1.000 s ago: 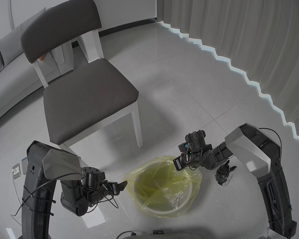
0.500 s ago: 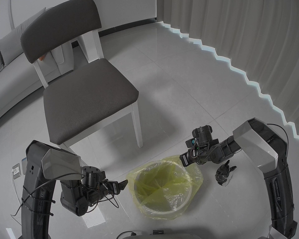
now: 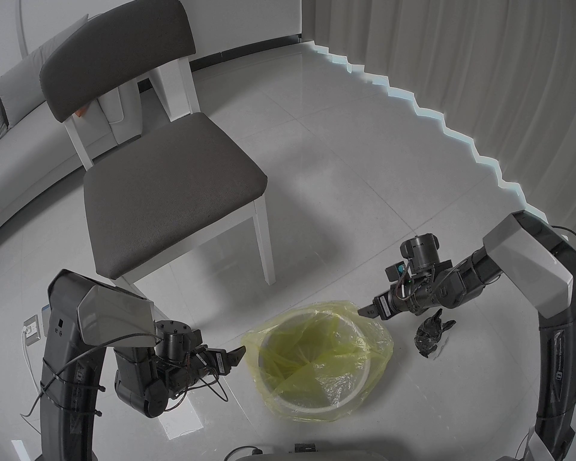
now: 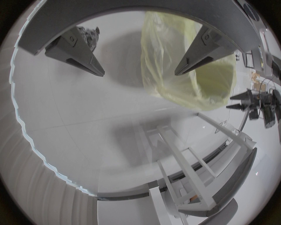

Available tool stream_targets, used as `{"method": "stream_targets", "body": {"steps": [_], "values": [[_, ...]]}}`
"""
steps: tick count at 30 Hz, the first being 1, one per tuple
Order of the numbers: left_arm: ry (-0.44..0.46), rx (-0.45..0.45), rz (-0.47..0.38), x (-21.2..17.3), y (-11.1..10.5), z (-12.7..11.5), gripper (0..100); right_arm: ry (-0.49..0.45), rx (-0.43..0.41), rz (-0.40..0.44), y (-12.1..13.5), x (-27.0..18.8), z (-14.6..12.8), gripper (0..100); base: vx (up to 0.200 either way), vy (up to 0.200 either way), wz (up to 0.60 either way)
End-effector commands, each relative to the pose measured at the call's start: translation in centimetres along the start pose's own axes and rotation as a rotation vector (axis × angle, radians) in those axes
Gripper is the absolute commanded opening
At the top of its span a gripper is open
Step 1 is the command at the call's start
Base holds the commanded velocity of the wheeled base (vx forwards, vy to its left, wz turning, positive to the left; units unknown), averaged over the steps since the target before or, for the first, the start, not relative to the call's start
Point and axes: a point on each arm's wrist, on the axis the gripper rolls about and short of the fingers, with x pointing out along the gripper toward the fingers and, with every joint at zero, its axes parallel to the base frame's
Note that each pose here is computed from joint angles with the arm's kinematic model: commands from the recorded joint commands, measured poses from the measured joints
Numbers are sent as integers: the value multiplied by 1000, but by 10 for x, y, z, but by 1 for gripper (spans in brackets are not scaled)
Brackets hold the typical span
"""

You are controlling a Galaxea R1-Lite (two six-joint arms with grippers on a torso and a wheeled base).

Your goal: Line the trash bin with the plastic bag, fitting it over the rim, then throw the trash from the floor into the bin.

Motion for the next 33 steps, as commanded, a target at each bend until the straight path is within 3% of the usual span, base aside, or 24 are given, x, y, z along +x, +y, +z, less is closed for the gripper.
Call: {"method": "stream_targets", "body": {"steps": [1,6,12,25,28,33], "values": [[-2,-3,3,-2,2,-2,100,73,-77,-6,-10,-49,-30,100,0,0,0],[-1,-3,4,-2,2,-3,100,120,-132,19,-4,-42,-62,100,0,0,0],[-17,2,-6,-2,-1,-1,100,158,-157,35,7,3,-90,100,0,0,0],[-17,1,0,-11,0,-1,100,183,-140,24,-6,18,-69,100,0,0,0],[-22,7,-9,-14,-2,-1,100,129,-111,-24,-28,-6,-52,100,0,0,0],[-35,10,-18,-14,-4,1,100,137,-98,-83,-63,-21,-58,100,0,0,0]]}}
